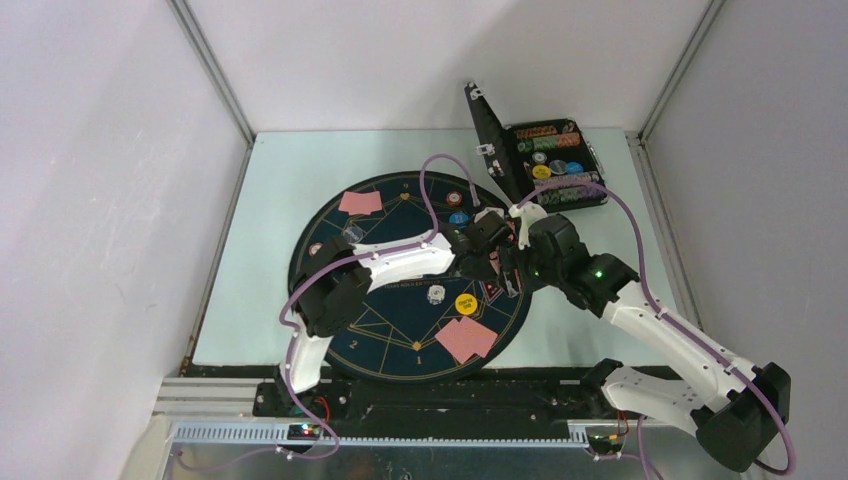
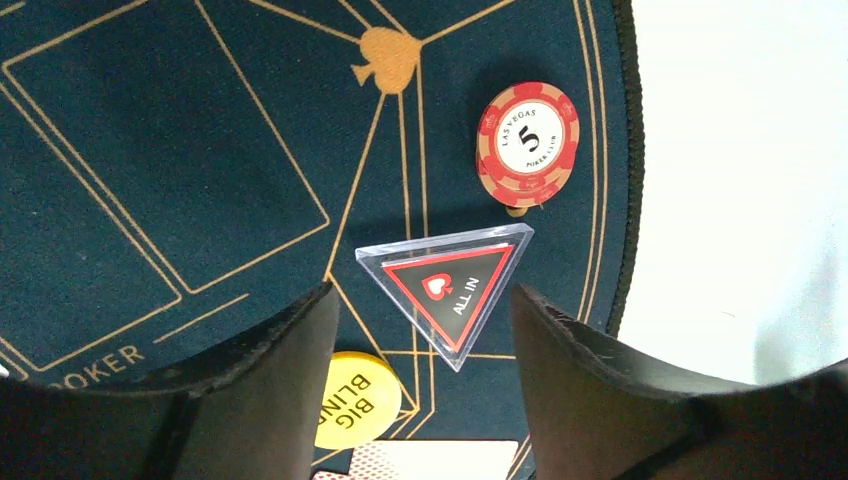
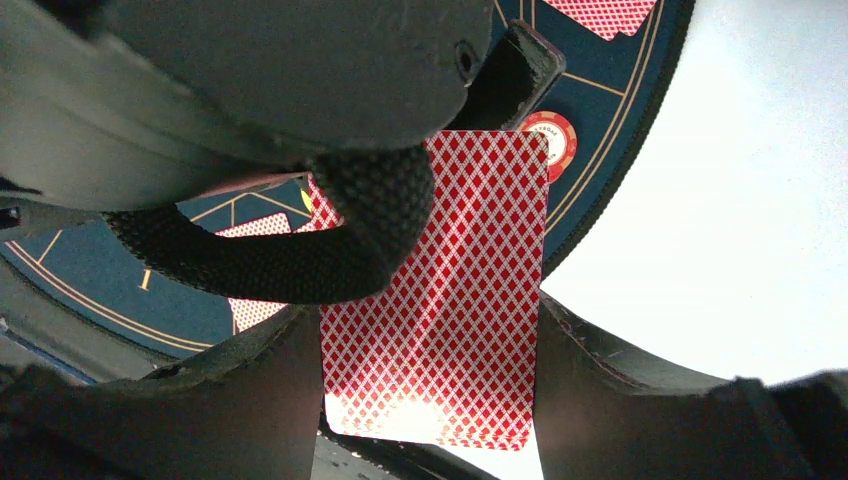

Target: Distribute texas hold em gaming equipment

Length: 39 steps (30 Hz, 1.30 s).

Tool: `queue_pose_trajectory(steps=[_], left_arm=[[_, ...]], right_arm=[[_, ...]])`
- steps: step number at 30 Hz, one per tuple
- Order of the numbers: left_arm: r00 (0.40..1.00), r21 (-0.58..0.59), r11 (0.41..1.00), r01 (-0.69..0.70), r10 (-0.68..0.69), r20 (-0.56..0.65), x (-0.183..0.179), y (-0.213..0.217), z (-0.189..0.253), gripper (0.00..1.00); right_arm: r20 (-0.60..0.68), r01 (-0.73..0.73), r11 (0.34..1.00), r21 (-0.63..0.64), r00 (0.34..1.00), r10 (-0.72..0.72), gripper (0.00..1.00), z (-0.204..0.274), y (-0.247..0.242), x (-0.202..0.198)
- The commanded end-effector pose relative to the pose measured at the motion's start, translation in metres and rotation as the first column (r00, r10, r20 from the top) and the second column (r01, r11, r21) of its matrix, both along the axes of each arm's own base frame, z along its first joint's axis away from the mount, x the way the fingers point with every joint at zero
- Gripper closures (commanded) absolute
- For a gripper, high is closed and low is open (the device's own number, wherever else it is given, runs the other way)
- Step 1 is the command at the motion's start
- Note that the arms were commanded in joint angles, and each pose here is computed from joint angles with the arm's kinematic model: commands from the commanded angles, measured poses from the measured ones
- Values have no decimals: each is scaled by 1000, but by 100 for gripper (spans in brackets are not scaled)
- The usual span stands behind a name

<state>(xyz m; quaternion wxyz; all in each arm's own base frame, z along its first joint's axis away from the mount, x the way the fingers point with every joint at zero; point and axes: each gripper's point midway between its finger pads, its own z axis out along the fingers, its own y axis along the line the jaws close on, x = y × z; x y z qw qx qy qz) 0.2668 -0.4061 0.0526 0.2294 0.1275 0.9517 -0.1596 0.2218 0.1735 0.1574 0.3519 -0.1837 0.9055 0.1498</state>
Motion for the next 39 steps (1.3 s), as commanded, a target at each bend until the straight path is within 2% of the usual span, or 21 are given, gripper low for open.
queue_pose_trajectory(steps=[1, 4, 7, 12, 17, 18, 19, 20, 21, 22, 23, 24, 27, 30, 32, 36, 39], left_arm=[[996, -57, 998, -5, 10, 89, 11, -7, 42, 25], [986, -57, 998, -37, 46, 158, 21, 5, 64, 18], [972, -71, 993, -98, 110, 209, 37, 27, 86, 15], [946, -63, 969, -238, 247, 210, 58, 77, 86, 13], [901, -80, 917, -391, 399, 169, 73, 137, 78, 9], [890, -127, 906, -404, 422, 176, 76, 141, 88, 4], [888, -131, 900, -417, 434, 154, 74, 152, 80, 2], [893, -212, 897, -388, 423, 154, 73, 147, 98, 1], [893, -214, 896, -390, 424, 148, 70, 157, 90, 1], [901, -301, 889, -345, 404, 160, 69, 150, 111, 0], [911, -309, 894, -326, 384, 149, 64, 154, 104, 0], [930, -397, 882, -253, 335, 153, 58, 142, 124, 0], [968, -515, 852, -100, 202, 147, 35, 125, 136, 0], [985, -650, 754, 94, 25, 172, 6, 99, 164, 0], [982, -680, 716, 160, -48, 181, -8, 93, 167, 0], [979, -687, 698, 202, -131, 155, -22, 88, 152, 0], [967, -728, 643, 239, -228, 116, -39, 74, 143, 0]], right_arm=[[68, 16, 999, 49, 998, -20, 100, 17, 3, 10], [71, 16, 999, 51, 997, -20, 100, 18, 3, 9], [74, 11, 998, 55, 997, -15, 100, 20, 3, 8], [65, -12, 998, 62, 998, 8, 100, 19, 6, 5], [48, -25, 999, 45, 999, 23, 100, 13, 8, 5], [48, -30, 999, 42, 998, 28, 100, 13, 9, 5], [38, -50, 998, 50, 998, 48, 100, 12, 12, 2], [34, -58, 997, 50, 998, 56, 100, 11, 14, 1], [28, -70, 996, 48, 997, 69, 100, 9, 16, 0], [26, -80, 996, 47, 997, 79, 100, 8, 18, 0], [16, -94, 995, 42, 996, 93, 100, 5, 20, -1], [5, -113, 993, 33, 994, 113, 100, 2, 23, -3], [-32, -173, 985, 12, 984, 174, 100, -6, 33, -11], [-62, -248, 968, -28, 967, 246, 100, -15, 45, -20], [-66, -283, 958, -37, 957, 281, 100, -17, 51, -24], [-59, -331, 943, -14, 942, 330, 100, -12, 61, -30], [-47, -353, 935, -13, 935, 352, 100, -7, 68, -31]])
